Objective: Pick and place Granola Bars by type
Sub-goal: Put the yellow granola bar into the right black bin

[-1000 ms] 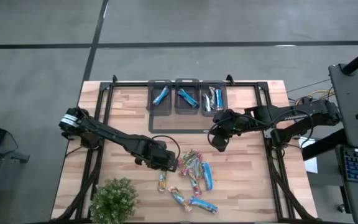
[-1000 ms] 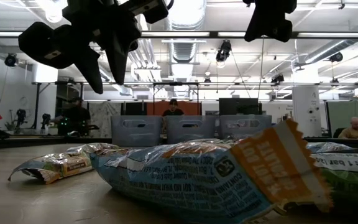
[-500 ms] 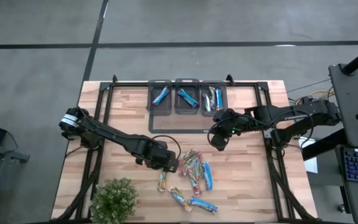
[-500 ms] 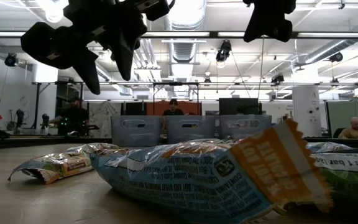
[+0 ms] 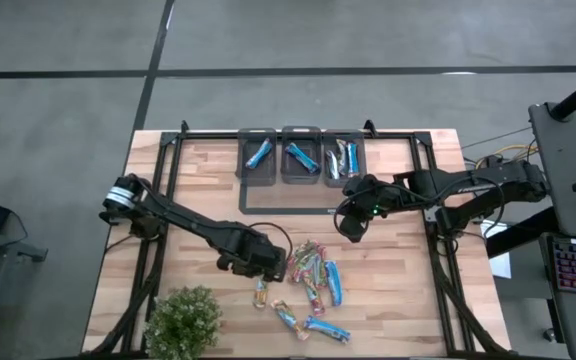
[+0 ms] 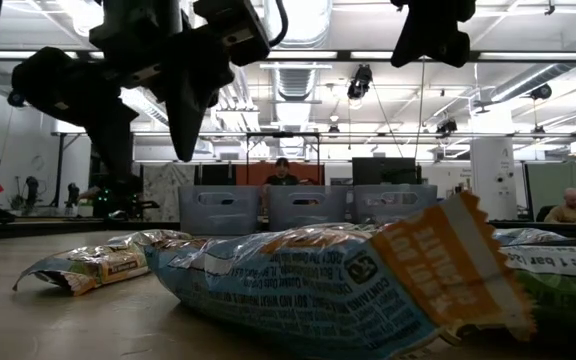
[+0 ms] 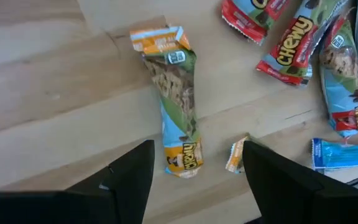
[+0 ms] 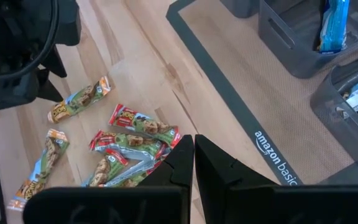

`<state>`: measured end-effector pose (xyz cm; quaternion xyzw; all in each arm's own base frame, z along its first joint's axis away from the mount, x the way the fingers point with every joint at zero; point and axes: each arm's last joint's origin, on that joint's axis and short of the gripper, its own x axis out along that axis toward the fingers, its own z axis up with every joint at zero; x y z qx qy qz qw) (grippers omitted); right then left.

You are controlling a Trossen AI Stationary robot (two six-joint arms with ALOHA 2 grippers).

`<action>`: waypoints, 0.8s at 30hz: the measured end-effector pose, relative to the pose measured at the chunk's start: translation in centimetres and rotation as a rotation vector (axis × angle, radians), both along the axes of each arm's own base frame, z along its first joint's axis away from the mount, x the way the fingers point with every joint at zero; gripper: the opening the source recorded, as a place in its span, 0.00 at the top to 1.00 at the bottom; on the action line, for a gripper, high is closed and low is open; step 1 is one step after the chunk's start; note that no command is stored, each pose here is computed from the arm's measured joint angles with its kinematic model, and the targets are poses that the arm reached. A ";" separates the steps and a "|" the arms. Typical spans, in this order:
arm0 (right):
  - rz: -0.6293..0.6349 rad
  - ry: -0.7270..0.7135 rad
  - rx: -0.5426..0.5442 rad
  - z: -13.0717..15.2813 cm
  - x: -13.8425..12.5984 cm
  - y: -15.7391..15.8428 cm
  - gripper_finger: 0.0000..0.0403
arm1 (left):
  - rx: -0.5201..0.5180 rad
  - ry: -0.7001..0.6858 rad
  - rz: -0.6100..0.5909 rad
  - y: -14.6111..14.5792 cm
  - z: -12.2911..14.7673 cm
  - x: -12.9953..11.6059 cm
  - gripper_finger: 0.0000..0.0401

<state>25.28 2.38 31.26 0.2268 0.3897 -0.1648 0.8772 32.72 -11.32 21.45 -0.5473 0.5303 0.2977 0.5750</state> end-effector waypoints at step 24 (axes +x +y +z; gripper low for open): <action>-0.002 0.003 -0.001 0.0 0.0 0.0 0.98 | 0.107 0.077 0.096 -0.4 -3.2 1.2 0.44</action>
